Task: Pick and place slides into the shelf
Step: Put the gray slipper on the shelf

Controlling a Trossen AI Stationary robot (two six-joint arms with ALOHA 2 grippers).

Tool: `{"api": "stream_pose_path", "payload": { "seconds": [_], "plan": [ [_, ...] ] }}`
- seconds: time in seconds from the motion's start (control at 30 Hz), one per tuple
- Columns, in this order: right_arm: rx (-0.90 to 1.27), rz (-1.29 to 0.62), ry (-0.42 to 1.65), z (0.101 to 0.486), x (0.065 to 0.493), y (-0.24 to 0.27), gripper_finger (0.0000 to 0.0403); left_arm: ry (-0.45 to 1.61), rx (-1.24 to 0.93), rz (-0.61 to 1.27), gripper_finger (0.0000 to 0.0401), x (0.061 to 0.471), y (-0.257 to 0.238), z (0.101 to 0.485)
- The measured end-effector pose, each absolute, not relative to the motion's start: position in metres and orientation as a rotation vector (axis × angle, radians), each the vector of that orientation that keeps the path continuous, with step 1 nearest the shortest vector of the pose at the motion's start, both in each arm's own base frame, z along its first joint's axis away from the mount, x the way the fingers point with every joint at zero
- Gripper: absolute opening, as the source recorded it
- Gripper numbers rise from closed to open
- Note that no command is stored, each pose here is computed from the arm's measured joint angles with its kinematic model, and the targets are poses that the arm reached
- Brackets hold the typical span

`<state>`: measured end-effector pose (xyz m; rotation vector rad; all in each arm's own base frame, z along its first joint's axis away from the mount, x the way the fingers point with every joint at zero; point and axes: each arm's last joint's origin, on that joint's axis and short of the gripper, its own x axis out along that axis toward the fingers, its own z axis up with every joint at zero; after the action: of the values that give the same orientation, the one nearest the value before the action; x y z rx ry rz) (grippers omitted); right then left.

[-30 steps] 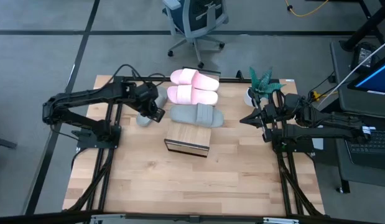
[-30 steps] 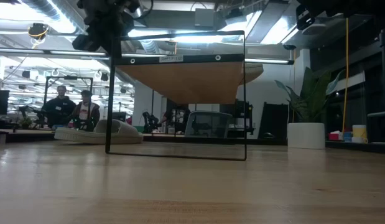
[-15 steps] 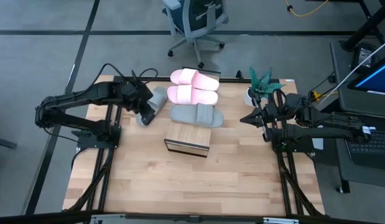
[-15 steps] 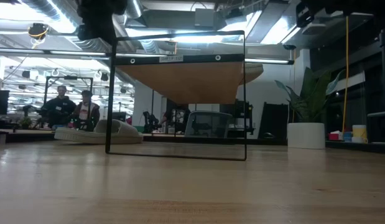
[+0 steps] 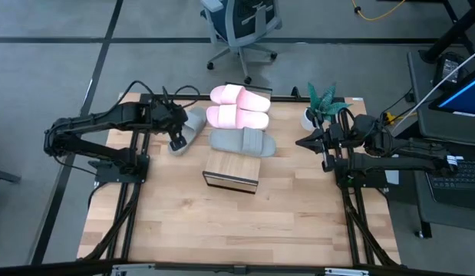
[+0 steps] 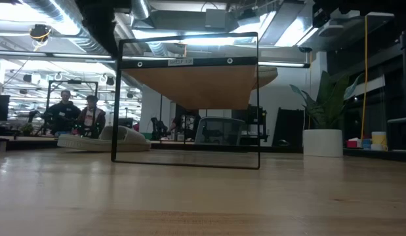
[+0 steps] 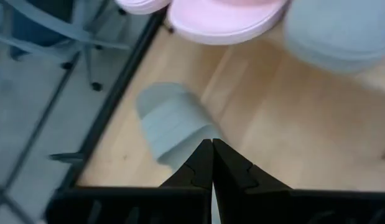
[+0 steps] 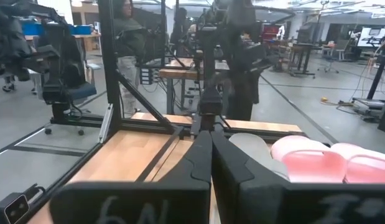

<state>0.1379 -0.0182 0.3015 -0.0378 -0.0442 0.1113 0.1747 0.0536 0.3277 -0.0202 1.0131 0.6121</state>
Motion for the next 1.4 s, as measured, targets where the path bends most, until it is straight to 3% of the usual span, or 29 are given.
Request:
{"api": "stream_pose_path", "payload": {
  "seconds": [0.43,0.73,1.2,1.4],
  "plan": [
    [-0.025,0.06,-0.025,0.298,0.149,-0.022,0.0004,1.25,0.07,0.558,0.0,0.194,0.065,0.276],
    [0.0,0.06,0.005,0.294,0.155,-0.023,0.0004,1.261,0.161,0.491,0.0001,0.199,0.066,0.263],
    [-0.006,0.06,-0.021,0.296,0.155,-0.023,0.0004,1.275,0.218,0.513,0.01,0.198,0.067,0.264],
    [-0.008,0.06,-0.021,0.296,0.155,-0.023,0.0004,1.302,0.304,0.455,0.0111,0.199,0.067,0.264]
  ]
}}
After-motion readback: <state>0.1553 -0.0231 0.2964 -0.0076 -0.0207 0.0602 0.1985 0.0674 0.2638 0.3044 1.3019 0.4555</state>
